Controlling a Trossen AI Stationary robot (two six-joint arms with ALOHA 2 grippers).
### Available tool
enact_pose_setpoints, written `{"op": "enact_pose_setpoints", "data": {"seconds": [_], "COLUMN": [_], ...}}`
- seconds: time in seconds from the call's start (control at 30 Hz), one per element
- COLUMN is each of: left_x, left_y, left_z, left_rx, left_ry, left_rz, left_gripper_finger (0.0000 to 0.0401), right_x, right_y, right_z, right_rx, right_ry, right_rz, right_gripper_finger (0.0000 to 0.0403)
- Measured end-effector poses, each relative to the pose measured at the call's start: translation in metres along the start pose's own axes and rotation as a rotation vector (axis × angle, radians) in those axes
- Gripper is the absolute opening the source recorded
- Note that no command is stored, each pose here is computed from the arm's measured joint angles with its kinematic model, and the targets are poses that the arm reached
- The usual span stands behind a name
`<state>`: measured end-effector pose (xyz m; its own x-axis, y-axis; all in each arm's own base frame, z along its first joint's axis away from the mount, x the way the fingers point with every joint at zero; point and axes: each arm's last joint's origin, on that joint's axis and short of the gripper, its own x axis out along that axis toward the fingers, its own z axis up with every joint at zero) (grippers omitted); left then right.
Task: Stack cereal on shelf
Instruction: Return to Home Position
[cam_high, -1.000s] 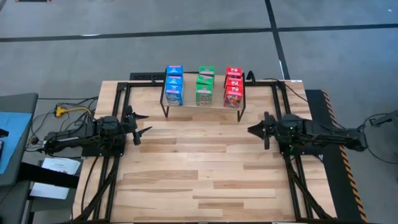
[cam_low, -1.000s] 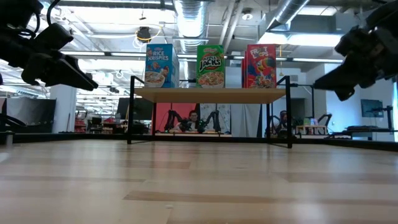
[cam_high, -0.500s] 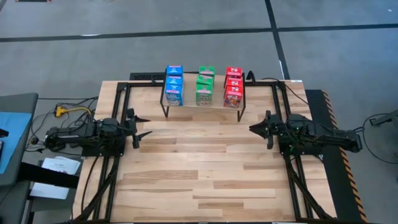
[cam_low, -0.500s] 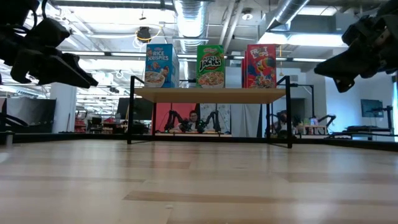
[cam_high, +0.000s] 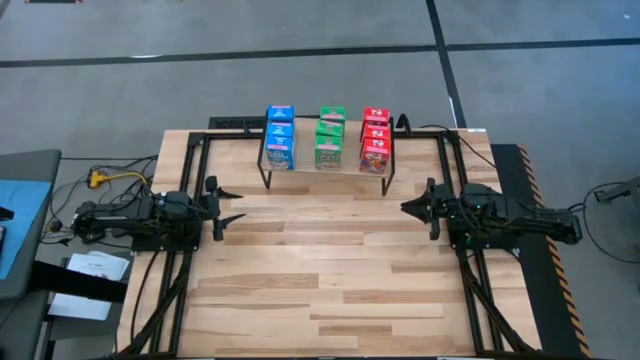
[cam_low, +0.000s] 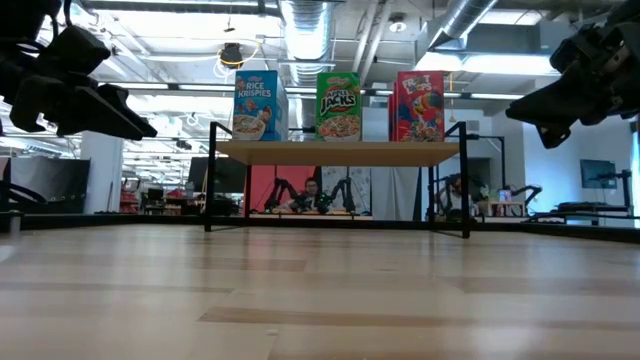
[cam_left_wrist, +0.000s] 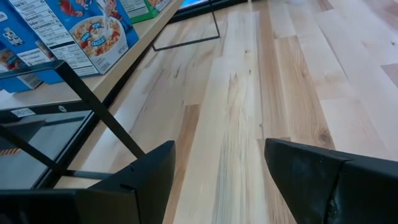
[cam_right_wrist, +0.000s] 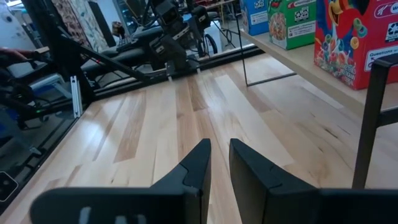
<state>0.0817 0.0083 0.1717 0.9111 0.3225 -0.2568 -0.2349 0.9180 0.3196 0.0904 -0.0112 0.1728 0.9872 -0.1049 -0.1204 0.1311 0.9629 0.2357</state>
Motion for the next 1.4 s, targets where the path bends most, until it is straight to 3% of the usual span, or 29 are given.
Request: {"op": "enact_pose_setpoints", "data": {"seconds": [0.43,0.53,0.63,1.4], "left_x": [0.0001,-0.0007,-0.0006,-0.0005], "left_y": [-0.0002,-0.0032,-0.0039,-0.0024], "left_z": [-0.0003,-0.0003,-0.0004,-0.0008], "left_rx": [0.000,0.062,0.089,0.082], "left_ry": [0.002,-0.012,-0.015,-0.002], "left_rz": [-0.004,-0.112,-0.134,-0.090], "left_gripper_finger": [0.0238,0.0238,0.0238,0.0238], "right_x": [0.0000,0.0000,0.0000,0.0000], "right_y": [0.0000,0.0000,0.0000,-0.0001], "right_z": [0.0001,0.0001,0.0001,-0.0002], "right_rx": [0.000,0.000,0.000,0.000], "right_ry": [-0.001,-0.001,-0.001,0.002], "right_rz": [0.000,0.000,0.000,-0.001], "right_gripper_finger": [0.0082,0.0082,0.0082,0.0082]}}
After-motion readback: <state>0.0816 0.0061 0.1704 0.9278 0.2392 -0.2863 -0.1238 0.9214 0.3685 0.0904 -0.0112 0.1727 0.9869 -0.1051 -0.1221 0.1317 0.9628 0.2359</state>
